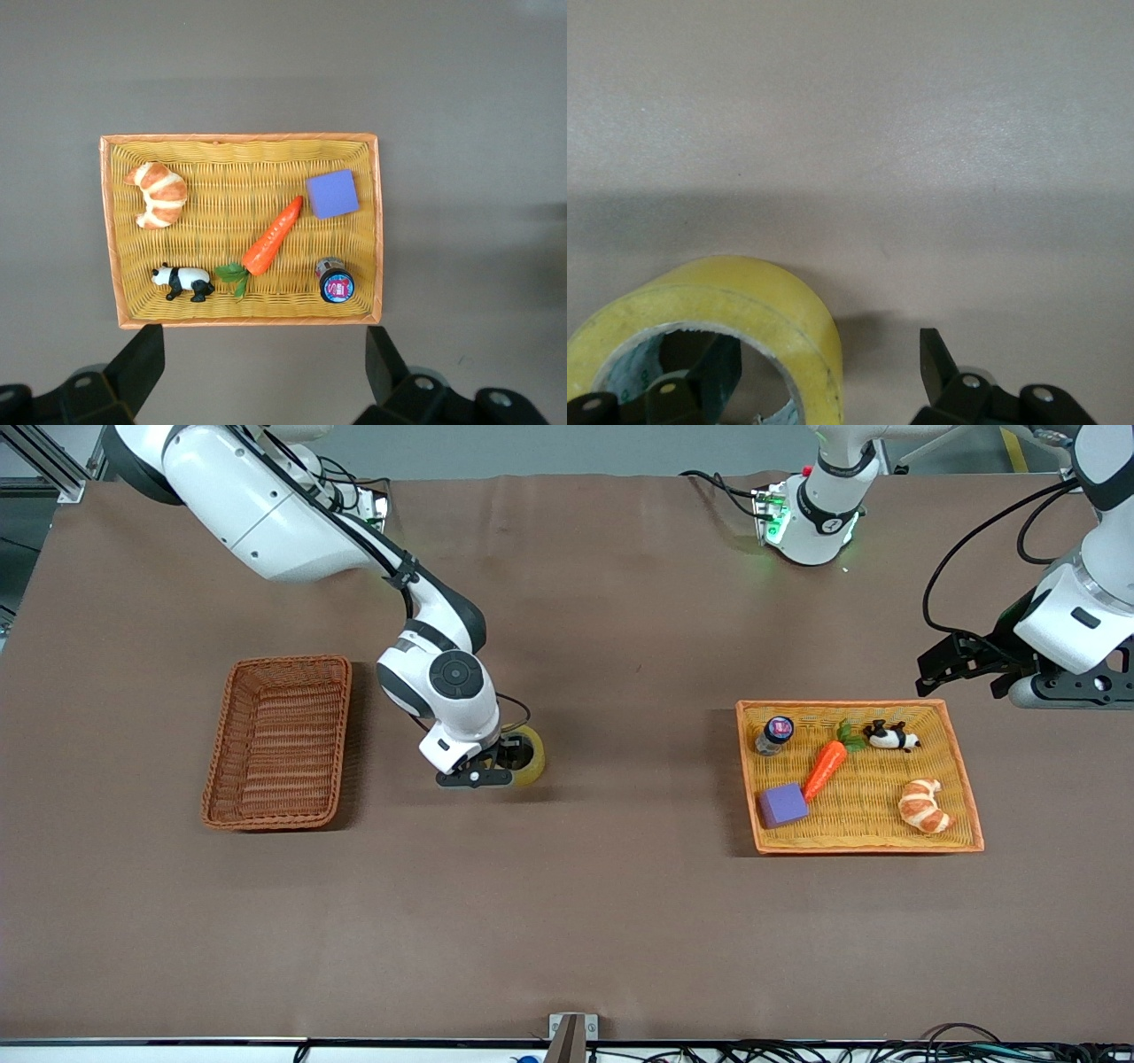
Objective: Move tape to another basket
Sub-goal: 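Lift the tape with the right gripper and carry it over the basket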
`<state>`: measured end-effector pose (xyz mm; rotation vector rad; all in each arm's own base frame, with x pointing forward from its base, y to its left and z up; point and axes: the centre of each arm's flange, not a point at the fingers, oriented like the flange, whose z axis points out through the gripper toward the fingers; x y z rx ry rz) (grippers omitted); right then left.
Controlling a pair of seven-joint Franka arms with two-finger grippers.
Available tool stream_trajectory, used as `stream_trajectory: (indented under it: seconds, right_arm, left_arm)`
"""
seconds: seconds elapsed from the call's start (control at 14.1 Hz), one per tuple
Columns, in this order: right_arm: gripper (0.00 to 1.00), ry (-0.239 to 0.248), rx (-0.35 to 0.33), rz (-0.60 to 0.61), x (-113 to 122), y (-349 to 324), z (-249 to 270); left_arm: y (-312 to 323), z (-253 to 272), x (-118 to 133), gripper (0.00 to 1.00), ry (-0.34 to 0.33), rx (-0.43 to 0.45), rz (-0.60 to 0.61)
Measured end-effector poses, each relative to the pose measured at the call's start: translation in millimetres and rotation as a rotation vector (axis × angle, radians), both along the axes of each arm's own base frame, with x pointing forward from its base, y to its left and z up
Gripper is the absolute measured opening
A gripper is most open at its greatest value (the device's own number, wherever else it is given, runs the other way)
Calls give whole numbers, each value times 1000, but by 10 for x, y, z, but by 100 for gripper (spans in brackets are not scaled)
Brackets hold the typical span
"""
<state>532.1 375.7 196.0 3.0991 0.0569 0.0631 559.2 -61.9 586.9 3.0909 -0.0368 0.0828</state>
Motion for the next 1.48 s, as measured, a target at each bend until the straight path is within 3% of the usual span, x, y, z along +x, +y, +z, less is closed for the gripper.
stream_trajectory:
  seconds: [0.14,0.28,0.57,0.78,0.99,1.27,1.48]
  right_arm:
    - [72,-6,-3,10,-1,1,-24]
    - [68,-6,-4,12,-3,0,-34]
    - [25,-6,-4,13,-12,14,-31]
    - [22,-3,-15,-8,18,-14,-19]
    - [22,1,-67,-61,249,-216,151]
    - [22,-15,-126,-161,558,-706,948]
    - [22,19,-129,-132,716,-1274,1524]
  left_arm:
    - [0,3,1,100,0,-1,12]
    - [0,4,1,100,0,-2,29]
    - [2,4,1,100,0,-2,32]
    - [0,3,1,100,0,-2,31]
    - [0,3,1,100,0,-2,31]
    - [-46,3,-4,100,-2,19,18]
    - [-61,7,-6,100,-3,21,14]
